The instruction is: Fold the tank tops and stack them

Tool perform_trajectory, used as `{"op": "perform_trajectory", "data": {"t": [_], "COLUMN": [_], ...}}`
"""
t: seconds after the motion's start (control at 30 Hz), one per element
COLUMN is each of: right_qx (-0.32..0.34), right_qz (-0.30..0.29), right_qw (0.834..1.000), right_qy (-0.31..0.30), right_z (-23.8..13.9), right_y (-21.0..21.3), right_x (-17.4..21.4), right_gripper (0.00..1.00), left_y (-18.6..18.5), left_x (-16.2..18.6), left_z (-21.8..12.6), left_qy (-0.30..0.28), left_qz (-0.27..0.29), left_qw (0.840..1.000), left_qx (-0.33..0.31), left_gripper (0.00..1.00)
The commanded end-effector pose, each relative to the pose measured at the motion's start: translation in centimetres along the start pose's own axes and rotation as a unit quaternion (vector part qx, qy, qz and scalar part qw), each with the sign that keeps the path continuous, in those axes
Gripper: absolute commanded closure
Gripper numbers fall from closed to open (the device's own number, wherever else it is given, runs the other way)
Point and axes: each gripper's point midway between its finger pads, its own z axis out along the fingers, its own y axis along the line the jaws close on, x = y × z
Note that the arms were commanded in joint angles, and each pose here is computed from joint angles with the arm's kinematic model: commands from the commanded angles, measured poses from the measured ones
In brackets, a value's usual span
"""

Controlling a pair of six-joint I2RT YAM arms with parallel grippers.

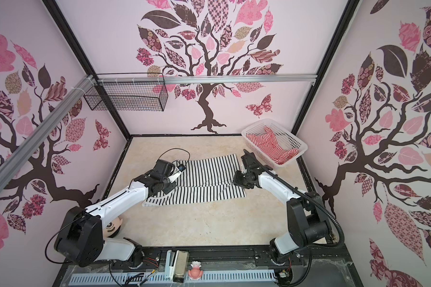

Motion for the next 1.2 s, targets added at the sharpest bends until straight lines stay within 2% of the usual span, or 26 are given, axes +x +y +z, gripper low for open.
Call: {"op": "perform_trajectory", "data": {"t": [0.0,0.23,0.43,0.53,0.63,0.93,1.03,1.17], "right_qx": [-0.022,0.019,0.106,0.163,0.186,0.160,0.135,0.101], "right_qz": [0.008,0.021,0.030,0.034,0.040,0.042,0.049,0.047], "right_qw": [1.000,0.999,0.992,0.983,0.978,0.981,0.983,0.986], "right_qy": [0.019,0.044,0.064,0.073,0.081,0.101,0.114,0.121], "right_z": [1.9,4.4,5.1,4.7,4.0,0.5,-0.5,-1.9], "right_y": [0.6,-2.3,-7.3,-10.2,-11.8,-10.4,-9.6,-8.0], "right_x": [0.7,2.7,5.9,7.7,9.6,13.4,14.5,14.9], "right_gripper": [0.67,0.69,0.66,0.64,0.64,0.64,0.63,0.56], "left_y": [-3.3,-5.1,-5.0,-5.5,-5.7,-7.6,-8.7,-9.2], "left_x": [4.3,8.6,10.7,12.1,13.3,13.9,14.4,15.2], "left_z": [1.4,3.3,4.5,4.5,3.9,0.9,-0.3,-1.4], "left_qy": [0.061,0.113,0.149,0.168,0.176,0.167,0.169,0.175], "left_qz": [0.022,0.050,0.067,0.078,0.080,0.092,0.106,0.131], "left_qw": [0.997,0.991,0.986,0.981,0.978,0.969,0.961,0.952], "left_qx": [0.049,0.057,0.042,0.059,0.081,0.155,0.193,0.213], "left_gripper": [0.70,0.72,0.72,0.74,0.75,0.76,0.77,0.79]}}
